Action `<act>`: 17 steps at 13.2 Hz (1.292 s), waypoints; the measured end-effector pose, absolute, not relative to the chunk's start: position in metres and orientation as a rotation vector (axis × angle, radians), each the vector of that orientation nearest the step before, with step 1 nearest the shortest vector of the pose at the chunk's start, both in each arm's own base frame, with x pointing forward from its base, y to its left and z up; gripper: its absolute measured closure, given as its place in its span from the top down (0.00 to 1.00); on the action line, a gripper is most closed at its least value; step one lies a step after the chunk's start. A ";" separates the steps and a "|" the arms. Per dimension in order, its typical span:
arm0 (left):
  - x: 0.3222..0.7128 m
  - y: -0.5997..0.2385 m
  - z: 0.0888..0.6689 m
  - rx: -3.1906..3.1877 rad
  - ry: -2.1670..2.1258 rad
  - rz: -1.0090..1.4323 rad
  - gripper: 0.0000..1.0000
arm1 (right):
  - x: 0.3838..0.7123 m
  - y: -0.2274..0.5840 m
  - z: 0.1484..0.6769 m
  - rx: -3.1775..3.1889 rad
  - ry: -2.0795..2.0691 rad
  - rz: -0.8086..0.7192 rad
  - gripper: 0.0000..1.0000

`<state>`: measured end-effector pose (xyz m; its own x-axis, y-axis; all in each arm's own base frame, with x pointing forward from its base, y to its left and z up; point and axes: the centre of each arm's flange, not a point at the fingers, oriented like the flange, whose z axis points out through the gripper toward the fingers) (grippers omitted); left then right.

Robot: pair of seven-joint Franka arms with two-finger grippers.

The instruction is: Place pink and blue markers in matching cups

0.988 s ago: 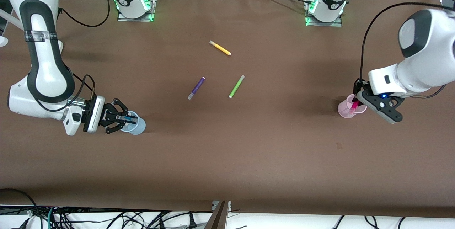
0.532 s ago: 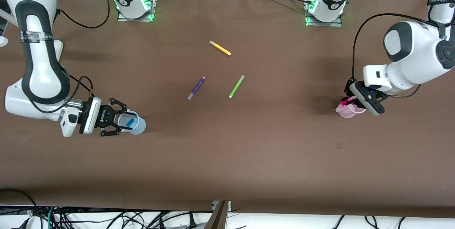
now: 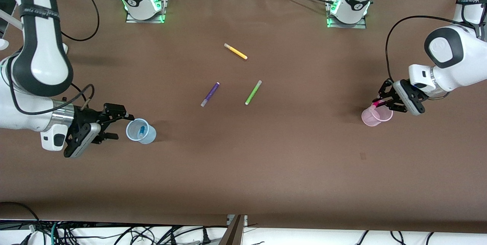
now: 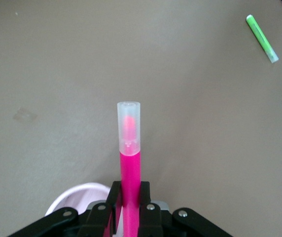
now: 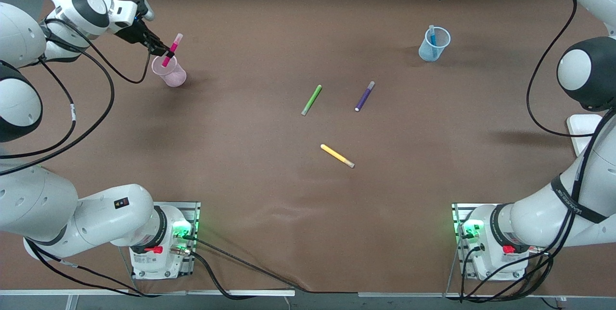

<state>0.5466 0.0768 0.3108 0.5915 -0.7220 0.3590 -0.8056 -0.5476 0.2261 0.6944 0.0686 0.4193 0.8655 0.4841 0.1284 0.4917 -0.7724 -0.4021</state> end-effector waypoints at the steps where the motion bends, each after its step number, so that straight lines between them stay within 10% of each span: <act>1: 0.545 0.085 0.302 2.437 -1.236 0.332 0.19 | 0.692 0.070 0.431 -2.677 -0.638 0.049 1.00; 9: 0.547 0.106 0.249 2.310 -1.242 0.461 0.22 | 0.653 0.055 0.527 -3.067 -0.090 0.306 1.00; 17: 0.583 0.115 0.300 2.343 -1.169 0.502 1.00 | 0.568 0.020 0.612 -3.083 0.016 0.112 1.00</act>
